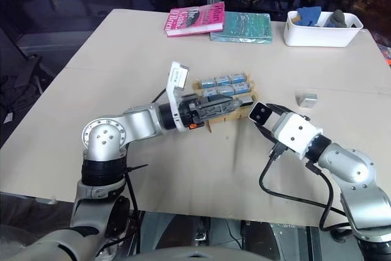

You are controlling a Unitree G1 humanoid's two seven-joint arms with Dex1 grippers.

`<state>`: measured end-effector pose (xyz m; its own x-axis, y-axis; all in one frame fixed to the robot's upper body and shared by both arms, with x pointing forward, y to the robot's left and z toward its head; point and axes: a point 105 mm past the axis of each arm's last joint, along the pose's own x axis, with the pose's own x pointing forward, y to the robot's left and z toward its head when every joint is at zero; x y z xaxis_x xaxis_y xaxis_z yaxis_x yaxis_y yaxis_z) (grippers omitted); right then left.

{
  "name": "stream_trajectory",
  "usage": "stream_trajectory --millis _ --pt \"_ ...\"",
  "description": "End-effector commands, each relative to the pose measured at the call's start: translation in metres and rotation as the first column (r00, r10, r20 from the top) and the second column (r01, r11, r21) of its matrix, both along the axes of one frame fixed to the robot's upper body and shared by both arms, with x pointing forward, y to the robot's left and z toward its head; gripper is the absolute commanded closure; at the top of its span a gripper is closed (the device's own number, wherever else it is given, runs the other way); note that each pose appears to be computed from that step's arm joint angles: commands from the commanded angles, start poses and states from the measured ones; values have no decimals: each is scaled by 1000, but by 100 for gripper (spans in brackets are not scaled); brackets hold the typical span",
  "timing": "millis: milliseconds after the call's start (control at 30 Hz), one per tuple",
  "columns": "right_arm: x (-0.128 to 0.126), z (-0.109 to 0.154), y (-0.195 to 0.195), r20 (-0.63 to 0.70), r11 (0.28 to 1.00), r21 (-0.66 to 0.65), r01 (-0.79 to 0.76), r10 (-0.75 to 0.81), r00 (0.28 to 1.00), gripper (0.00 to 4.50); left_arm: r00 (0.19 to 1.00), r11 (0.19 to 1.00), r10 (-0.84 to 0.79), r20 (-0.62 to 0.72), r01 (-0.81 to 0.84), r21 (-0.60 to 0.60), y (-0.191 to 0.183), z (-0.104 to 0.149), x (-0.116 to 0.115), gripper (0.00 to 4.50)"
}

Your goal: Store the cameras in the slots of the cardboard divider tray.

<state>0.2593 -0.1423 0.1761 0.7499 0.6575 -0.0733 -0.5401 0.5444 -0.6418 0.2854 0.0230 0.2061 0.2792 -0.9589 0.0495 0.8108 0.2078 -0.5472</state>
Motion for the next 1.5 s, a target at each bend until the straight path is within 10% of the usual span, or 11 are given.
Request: stream_trajectory --millis 33,567,867,1100,1300,1500 --pt "-6 21 11 75 999 44 -23 19 997 266 1000 1000 7 23 -7 10 -8 1 1 0" --pt "-14 38 28 105 995 94 -44 34 994 266 999 1000 2 36 -1 -11 -20 2 4 0" --pt "-14 36 29 100 995 91 -46 37 994 266 999 999 -26 32 27 -21 -20 4 1 376" --pt "-11 31 30 14 987 146 -69 68 998 266 999 999 -21 47 23 -26 -15 8 2 378" --pt "-11 26 7 -45 982 186 29 -21 999 5 991 998 33 131 -40 50 11 13 22 378" --pt "-37 18 -19 -190 919 390 56 21 982 5 968 977 27 248 -78 199 42 16 51 378"
